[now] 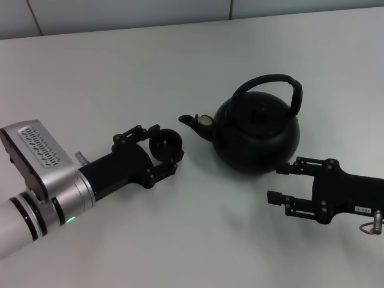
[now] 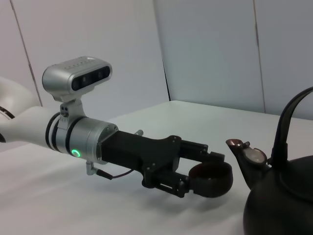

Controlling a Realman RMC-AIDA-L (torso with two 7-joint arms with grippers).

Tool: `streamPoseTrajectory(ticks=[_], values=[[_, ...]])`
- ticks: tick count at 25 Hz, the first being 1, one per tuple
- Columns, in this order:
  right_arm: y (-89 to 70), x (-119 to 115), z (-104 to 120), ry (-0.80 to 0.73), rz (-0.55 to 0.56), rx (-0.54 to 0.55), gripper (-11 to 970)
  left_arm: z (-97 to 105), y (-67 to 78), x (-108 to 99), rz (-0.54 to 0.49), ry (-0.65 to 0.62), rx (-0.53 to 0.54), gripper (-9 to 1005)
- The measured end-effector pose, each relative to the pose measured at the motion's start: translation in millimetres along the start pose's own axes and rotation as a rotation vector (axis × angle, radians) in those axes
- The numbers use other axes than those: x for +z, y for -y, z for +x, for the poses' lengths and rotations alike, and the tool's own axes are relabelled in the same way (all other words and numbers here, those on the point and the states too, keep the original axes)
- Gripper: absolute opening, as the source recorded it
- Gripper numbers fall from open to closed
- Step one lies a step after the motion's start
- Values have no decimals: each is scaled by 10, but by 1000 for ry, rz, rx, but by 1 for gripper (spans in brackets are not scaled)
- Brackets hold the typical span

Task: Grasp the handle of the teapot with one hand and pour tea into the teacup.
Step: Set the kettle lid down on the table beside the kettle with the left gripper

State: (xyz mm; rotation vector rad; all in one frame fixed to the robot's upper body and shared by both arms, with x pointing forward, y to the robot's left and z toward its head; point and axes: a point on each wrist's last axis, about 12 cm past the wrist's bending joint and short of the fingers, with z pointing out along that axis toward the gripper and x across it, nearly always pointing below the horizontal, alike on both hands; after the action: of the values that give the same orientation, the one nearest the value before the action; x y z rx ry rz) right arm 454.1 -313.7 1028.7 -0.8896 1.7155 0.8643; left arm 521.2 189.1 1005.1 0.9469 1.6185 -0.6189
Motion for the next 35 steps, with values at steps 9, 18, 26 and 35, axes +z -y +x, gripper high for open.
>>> streamPoseTrajectory(ticks=[9,18,26,35], values=[[-2,-2,3,-1,0,0,648,53,39,19,-5,-41,14,698],[-3,-12,7,-5,1,-1,648,57,50,46,-37,-41,-20,700],[-2,-14,7,-7,1,-2,648,64,72,66,-38,-50,-33,740],[-6,-18,10,-6,1,-1,648,22,29,-58,-59,39,-40,798]])
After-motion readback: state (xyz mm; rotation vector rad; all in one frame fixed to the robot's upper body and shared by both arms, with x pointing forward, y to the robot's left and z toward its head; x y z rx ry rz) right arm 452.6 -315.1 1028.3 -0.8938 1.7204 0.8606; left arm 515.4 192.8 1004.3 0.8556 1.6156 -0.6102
